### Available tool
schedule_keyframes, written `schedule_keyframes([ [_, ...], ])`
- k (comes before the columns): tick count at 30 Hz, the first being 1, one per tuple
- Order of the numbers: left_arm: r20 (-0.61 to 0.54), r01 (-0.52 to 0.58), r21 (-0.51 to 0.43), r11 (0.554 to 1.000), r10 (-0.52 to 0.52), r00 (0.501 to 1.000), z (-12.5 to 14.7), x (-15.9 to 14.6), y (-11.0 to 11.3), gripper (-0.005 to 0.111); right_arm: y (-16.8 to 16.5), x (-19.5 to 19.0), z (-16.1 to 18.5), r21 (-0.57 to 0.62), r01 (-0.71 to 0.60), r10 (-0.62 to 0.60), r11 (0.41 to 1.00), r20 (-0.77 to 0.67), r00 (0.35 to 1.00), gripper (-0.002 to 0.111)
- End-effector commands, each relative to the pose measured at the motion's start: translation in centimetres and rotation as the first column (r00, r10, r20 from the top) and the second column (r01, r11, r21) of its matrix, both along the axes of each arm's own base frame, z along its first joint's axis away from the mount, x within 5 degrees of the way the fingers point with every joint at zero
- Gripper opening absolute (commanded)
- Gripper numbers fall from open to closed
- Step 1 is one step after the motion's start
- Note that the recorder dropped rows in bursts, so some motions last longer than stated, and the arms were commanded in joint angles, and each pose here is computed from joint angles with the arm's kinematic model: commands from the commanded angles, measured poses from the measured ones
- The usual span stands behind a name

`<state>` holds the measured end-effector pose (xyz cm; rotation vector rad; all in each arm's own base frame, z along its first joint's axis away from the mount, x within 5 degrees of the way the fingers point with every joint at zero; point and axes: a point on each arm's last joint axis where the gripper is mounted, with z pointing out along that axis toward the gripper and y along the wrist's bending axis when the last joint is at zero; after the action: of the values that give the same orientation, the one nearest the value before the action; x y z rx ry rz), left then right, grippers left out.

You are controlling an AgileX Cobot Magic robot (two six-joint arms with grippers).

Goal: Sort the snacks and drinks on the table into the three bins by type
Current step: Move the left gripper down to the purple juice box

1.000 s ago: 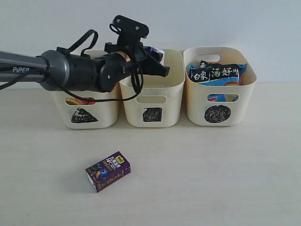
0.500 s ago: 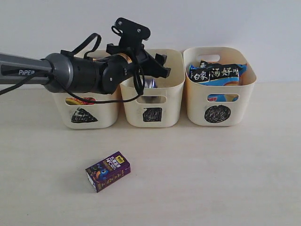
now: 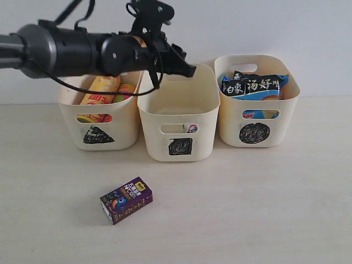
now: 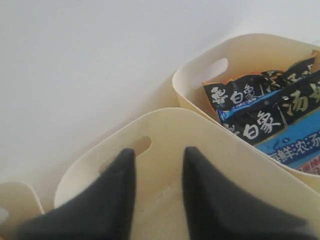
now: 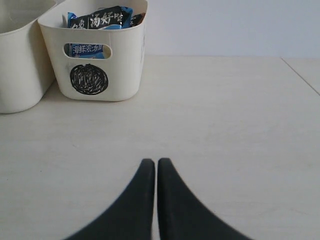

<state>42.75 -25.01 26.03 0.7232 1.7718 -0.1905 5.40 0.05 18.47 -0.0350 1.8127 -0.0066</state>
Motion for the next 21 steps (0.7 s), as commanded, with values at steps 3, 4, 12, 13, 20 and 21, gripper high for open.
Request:
schedule_keyframes([
  [3,-0.057,0.07,0.116,0.991,-0.063,0.996,5.4,-3.1,1.5,0.004,0.0,0.0,-0.1,-0.007,0.003,-0.003,1.0,0.007,1.0,0.0],
  [4,-0.071,0.077,0.134,0.988,-0.068,0.995,5.8,-3.5,1.8,0.004,0.0,0.0,-0.1,-0.007,0.003,-0.003,1.0,0.007,1.0,0.0],
  [12,-0.301,0.166,0.333,0.928,-0.062,0.952,6.6,-6.7,3.8,0.004,0.0,0.0,-0.1,-0.007,0.003,-0.003,1.0,0.007,1.0,0.0],
  [13,-0.336,0.179,0.344,0.922,-0.057,0.94,6.4,-6.9,4.0,0.004,0.0,0.0,-0.1,-0.007,0.003,-0.003,1.0,0.007,1.0,0.0],
  [20,-0.541,0.28,0.413,0.866,-0.014,0.841,4.9,-8.6,4.9,0.004,0.0,0.0,-0.1,-0.007,0.003,-0.003,1.0,0.007,1.0,0.0],
  [21,-0.567,0.301,0.424,0.854,-0.009,0.824,4.1,-9.0,5.1,0.004,0.0,0.0,-0.1,-0.007,0.003,-0.003,1.0,0.007,1.0,0.0],
])
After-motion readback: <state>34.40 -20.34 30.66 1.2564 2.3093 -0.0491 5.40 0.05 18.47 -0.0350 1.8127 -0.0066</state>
